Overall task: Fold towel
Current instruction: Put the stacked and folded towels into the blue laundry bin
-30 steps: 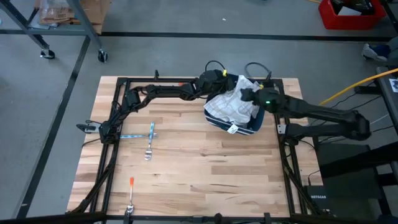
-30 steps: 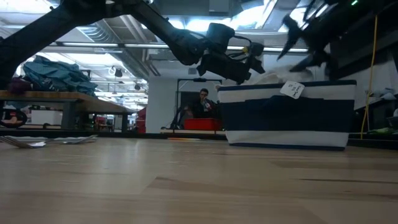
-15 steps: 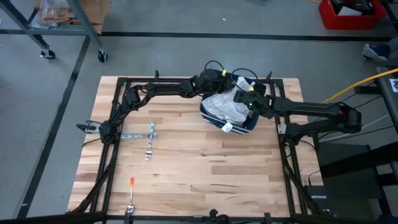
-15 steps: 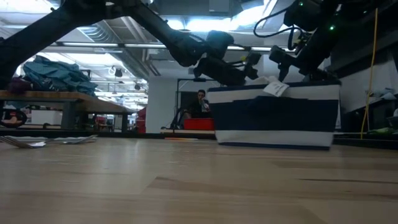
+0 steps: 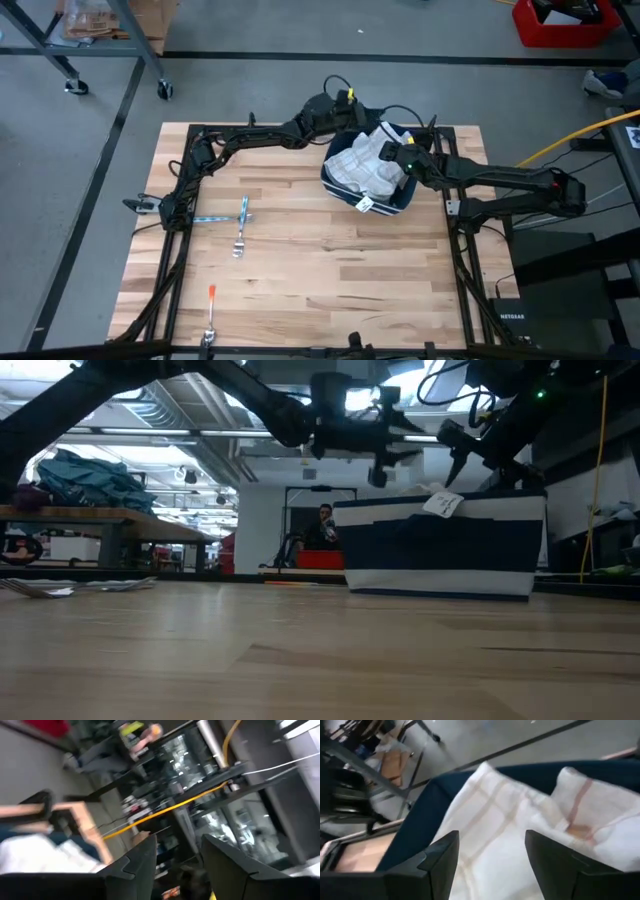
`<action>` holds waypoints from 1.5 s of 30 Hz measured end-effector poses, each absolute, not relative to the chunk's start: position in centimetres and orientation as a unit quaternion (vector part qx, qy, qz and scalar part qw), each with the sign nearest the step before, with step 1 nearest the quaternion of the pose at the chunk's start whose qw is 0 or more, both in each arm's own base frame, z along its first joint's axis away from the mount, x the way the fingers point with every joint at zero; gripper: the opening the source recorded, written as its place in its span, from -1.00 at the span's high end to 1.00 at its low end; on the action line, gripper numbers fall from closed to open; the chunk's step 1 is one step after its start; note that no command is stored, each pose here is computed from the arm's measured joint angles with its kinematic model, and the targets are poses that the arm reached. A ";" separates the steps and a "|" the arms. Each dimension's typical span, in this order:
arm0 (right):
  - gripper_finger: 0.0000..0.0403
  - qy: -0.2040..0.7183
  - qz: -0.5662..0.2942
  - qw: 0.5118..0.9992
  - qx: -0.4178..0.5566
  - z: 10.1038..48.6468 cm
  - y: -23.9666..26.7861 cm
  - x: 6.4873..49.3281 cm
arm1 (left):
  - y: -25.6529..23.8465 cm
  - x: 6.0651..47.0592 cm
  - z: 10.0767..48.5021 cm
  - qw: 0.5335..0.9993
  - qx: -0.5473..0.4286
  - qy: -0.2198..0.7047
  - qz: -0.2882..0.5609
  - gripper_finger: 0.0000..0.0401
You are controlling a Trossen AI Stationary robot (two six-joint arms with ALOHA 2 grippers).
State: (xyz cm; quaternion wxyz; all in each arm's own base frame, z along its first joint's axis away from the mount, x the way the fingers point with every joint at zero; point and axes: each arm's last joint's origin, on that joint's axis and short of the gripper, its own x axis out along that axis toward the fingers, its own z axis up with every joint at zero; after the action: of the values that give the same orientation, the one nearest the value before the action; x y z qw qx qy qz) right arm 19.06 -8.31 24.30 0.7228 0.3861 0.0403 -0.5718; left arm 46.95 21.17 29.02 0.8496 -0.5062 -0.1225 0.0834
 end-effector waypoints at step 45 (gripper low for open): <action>-0.15 -0.018 -0.515 0.781 0.353 23.6 -10.1 23.7 | 1.4 45.5 39.1 0.838 -0.264 -0.201 -0.434 0.26</action>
State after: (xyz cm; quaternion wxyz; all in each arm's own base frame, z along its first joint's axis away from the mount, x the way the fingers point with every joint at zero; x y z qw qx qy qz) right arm 23.73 -10.10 23.58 0.7808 0.3532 -0.0178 -0.5150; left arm 45.52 1.44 39.14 0.8376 -0.2635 -0.2012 -0.4341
